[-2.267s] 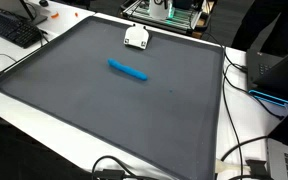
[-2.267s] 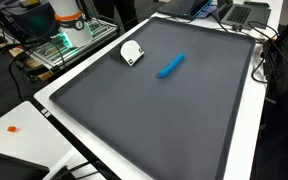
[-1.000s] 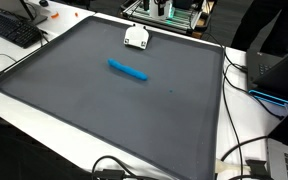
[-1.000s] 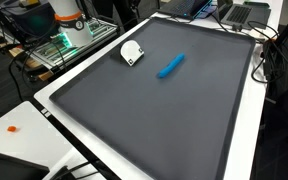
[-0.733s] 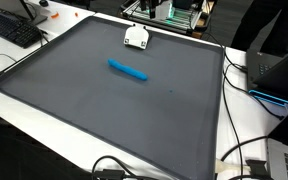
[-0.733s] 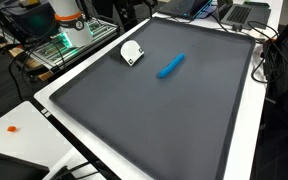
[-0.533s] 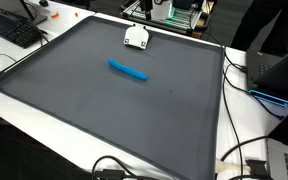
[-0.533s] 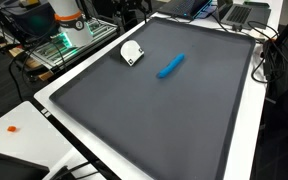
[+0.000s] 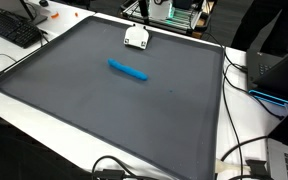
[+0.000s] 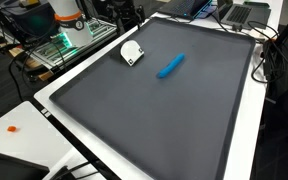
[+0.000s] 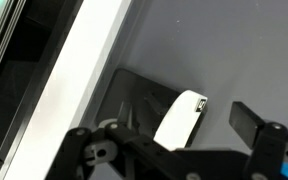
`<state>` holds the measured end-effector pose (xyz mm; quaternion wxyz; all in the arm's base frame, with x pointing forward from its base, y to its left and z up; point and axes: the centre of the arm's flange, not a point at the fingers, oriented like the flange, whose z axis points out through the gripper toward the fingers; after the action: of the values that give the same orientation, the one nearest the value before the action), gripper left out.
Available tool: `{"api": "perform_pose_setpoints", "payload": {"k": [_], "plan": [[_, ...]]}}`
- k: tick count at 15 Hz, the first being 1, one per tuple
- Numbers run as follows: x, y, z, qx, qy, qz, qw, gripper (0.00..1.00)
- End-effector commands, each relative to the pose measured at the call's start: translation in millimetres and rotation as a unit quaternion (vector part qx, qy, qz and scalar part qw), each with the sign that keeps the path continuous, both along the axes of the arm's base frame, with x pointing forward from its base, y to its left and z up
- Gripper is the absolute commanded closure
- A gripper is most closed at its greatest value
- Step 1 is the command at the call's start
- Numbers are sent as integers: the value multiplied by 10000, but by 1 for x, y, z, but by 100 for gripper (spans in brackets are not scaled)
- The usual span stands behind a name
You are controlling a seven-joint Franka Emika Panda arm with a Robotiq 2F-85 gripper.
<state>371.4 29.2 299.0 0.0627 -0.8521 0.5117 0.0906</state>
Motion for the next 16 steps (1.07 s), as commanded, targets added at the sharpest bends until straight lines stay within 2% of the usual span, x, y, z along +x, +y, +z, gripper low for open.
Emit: {"api": "perform_pose_setpoints", "payload": {"k": [1,6,8,16], "plan": [[-3,-2,-19,15,-3,-232,9997,0],[4,-7,-36,-40,-257,-356,9990,0],[6,-9,-42,-207,-275,-364,9987,0],[11,-11,-60,-338,-362,-456,9977,0]]}}
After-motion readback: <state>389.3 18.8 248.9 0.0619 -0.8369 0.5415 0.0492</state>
